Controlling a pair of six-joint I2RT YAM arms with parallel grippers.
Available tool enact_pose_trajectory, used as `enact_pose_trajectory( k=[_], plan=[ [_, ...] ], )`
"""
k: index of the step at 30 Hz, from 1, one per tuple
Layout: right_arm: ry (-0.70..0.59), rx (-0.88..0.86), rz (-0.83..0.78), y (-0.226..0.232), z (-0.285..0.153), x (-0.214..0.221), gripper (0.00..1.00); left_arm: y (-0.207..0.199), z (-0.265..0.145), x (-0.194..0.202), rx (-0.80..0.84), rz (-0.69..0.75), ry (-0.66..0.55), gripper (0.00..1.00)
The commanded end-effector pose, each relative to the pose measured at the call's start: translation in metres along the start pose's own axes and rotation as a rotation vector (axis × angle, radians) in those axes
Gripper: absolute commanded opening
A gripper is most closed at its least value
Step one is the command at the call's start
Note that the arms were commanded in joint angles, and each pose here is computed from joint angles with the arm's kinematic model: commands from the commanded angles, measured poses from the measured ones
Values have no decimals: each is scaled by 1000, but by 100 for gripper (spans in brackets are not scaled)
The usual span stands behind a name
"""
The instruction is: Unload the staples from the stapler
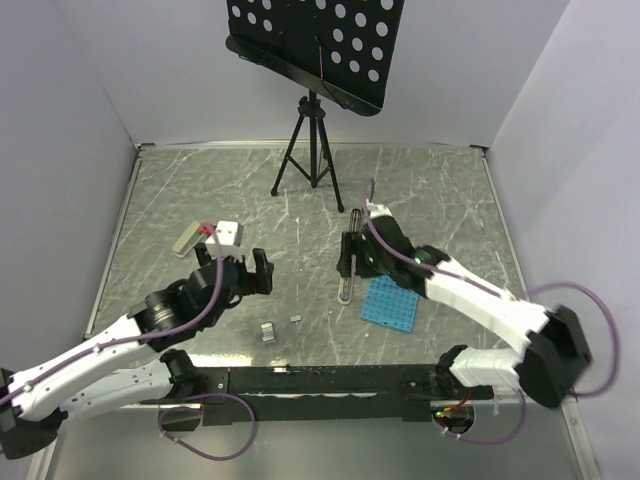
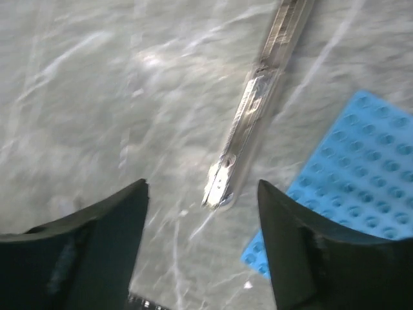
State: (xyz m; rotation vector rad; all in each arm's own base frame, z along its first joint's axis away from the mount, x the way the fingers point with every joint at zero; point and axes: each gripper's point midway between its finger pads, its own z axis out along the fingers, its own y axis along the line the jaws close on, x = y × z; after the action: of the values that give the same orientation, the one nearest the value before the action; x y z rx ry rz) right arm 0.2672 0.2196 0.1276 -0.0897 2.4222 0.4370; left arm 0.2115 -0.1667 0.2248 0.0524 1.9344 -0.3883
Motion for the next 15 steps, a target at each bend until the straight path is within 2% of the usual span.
enact_pose_trajectory(
  k=[1,3,8,11,12,14,15],
  plan=[
    [-101,-243,-77,30,-46,7,82,24,22,-2,-118,-5,26,99],
    [-100,-271,-68,28,-57,19,85,27,37,1,-109,-21,62,99],
    [-179,-357,-74,29,-93,19,88,84,74,-8,-268,-112,128,95],
    [-227,-378,-90,28,-103,14,88,138,88,-20,-488,-267,84,99],
    [-240,-398,-98,31,-106,13,88,166,91,-21,-607,-391,49,98],
    [-236,-416,-114,33,-106,16,88,187,89,-22,-714,-526,33,97],
    [-230,-430,-122,35,-107,17,88,203,91,-17,-793,-652,6,95]
  ],
)
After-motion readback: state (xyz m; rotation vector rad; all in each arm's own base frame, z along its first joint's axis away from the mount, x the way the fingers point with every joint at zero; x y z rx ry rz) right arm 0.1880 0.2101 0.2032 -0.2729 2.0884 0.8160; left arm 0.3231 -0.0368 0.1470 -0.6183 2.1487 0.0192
